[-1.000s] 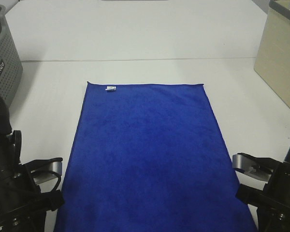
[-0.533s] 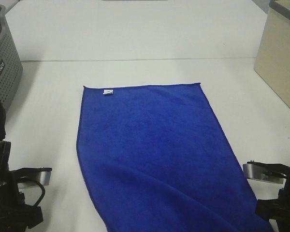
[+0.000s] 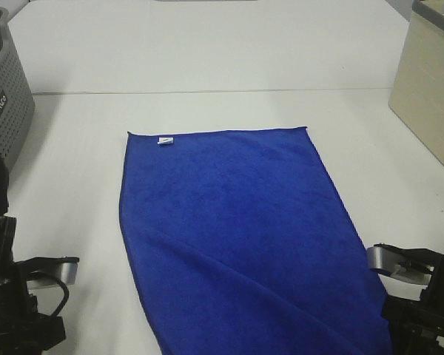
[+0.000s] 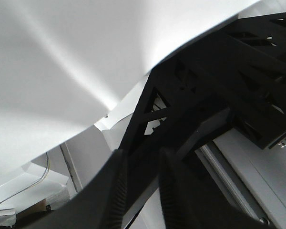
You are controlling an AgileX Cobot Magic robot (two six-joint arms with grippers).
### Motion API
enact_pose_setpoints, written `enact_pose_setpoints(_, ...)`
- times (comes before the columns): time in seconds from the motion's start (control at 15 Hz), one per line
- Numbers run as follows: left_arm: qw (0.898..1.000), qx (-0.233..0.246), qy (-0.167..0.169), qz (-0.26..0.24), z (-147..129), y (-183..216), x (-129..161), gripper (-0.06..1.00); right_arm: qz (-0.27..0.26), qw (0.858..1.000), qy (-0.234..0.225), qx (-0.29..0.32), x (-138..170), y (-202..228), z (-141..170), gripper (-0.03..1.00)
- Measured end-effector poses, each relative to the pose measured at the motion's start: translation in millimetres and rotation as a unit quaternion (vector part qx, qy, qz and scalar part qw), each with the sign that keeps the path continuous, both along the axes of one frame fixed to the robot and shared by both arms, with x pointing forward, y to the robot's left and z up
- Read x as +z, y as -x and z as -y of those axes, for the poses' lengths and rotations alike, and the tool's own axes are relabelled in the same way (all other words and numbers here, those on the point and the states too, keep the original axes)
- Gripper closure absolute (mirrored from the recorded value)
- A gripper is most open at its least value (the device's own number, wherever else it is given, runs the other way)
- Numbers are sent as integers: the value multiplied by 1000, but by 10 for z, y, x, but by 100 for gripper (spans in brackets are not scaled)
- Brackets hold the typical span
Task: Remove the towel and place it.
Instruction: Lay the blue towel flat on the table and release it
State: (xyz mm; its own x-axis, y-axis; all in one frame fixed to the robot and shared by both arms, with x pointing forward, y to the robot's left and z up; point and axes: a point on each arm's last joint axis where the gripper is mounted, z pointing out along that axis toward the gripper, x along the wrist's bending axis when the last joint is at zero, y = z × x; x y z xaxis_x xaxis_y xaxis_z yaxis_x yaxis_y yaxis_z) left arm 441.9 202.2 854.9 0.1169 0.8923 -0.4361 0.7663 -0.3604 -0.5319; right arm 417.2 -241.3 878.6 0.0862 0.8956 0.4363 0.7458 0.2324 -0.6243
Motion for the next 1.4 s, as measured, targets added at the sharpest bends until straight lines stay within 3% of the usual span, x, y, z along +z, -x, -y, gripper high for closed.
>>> enact_pose_setpoints(0.2, 1000, 4, 3, -5, 8, 5, 7, 61, 9, 1000, -11, 3, 139, 21, -6, 20)
enact_pose_setpoints(0.47, 1000, 3, 7, -21, 12, 27, 29, 55, 89, 996, -15, -3, 536, 83, -3, 20)
enact_pose_setpoints(0.73, 999, -6, 17, -30, 13, 49, 100, 55, 189, 982, -20, -7, 899, 198, 10, 20)
enact_pose_setpoints(0.93, 999, -6, 33, 24, 21, 28, 347, 51, 241, 970, -4, -19, 1111, 261, 37, 20)
enact_pose_setpoints(1.0, 996, 7, 35, 86, 18, 10, 570, 40, 273, 961, 21, -27, 1255, 232, 71, 20)
enact_pose_setpoints(1.07, 994, 11, 35, 99, 16, 11, 614, 37, 282, 959, 24, -28, 1294, 219, 77, 20)
enact_pose_setpoints(1.4, 965, 55, 33, 254, -51, 73, 1191, 33, 349, 935, 47, -30, 1574, 47, 110, 20)
